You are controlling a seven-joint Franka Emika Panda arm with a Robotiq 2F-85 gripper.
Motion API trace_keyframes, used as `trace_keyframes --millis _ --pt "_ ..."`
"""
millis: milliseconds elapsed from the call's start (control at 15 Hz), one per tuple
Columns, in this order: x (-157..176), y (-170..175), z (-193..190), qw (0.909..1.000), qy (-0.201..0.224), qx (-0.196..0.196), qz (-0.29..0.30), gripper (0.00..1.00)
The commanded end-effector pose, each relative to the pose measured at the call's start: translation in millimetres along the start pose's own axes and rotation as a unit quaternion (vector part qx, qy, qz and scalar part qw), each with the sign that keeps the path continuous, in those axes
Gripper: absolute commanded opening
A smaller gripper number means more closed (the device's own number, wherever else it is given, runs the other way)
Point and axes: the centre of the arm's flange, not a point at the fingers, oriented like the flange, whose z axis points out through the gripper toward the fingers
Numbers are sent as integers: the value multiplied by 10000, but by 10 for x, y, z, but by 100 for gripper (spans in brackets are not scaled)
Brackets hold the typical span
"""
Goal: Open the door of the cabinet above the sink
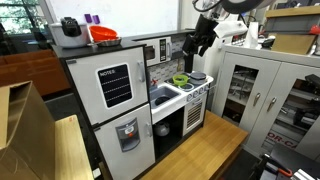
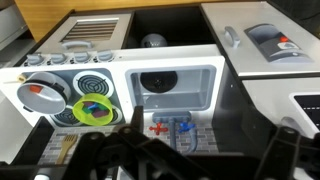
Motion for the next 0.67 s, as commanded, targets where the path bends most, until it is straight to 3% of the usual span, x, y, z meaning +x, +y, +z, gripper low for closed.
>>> trace_keyframes --millis 0,467,600 --pt "32 42 -5 10000 14 -3 9 100" --pt "2 -13 13 10000 -14 8 -13 100" --pt "59 81 127 9995 -156 -47 281 100"
